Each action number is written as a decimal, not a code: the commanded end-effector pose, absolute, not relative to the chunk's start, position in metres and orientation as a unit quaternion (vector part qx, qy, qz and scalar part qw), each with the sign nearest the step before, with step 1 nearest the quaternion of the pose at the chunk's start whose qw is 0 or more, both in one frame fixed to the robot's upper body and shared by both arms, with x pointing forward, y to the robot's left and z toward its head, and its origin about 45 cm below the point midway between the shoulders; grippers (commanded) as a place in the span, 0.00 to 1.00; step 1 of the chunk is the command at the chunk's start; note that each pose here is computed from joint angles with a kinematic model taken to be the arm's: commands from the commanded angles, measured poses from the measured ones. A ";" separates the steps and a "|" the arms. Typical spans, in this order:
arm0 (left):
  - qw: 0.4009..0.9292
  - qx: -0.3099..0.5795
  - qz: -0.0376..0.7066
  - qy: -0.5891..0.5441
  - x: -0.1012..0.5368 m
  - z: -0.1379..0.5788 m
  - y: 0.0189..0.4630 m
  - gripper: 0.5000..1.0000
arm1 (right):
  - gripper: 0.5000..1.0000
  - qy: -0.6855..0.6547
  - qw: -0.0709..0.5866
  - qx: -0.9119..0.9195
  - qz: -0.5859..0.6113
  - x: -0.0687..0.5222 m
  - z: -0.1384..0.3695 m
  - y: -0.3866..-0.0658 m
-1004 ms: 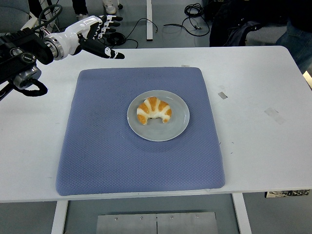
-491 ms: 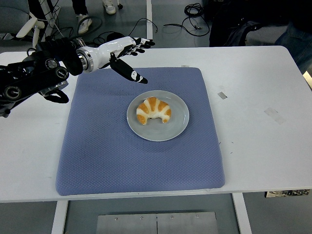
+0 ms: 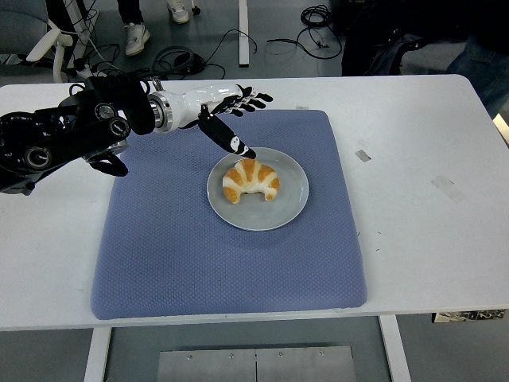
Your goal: Place the bread on the table
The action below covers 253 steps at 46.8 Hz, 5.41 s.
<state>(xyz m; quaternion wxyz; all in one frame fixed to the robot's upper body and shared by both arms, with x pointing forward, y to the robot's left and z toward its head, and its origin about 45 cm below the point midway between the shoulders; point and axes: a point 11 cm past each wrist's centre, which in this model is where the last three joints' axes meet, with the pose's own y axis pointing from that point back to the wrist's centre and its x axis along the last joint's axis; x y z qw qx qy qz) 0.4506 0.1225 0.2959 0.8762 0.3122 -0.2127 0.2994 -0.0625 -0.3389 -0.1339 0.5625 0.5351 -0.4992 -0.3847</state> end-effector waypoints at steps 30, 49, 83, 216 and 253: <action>0.866 0.358 0.260 -0.232 0.441 0.275 0.124 0.69 | 1.00 -0.499 0.563 0.535 -0.385 -0.062 -0.134 -0.339; 0.846 0.374 0.253 -0.283 0.442 0.273 0.121 0.71 | 1.00 -0.499 0.562 0.535 -0.385 -0.062 -0.134 -0.339; 0.833 0.387 0.245 -0.311 0.435 0.254 0.113 0.76 | 1.00 -0.499 0.563 0.535 -0.385 -0.062 -0.134 -0.339; 0.815 0.382 0.253 -0.355 0.433 0.244 0.099 0.77 | 1.00 -0.499 0.562 0.535 -0.385 -0.062 -0.134 -0.339; 0.819 0.390 0.234 -0.349 0.430 0.240 0.099 0.46 | 1.00 -0.499 0.562 0.535 -0.385 -0.062 -0.134 -0.339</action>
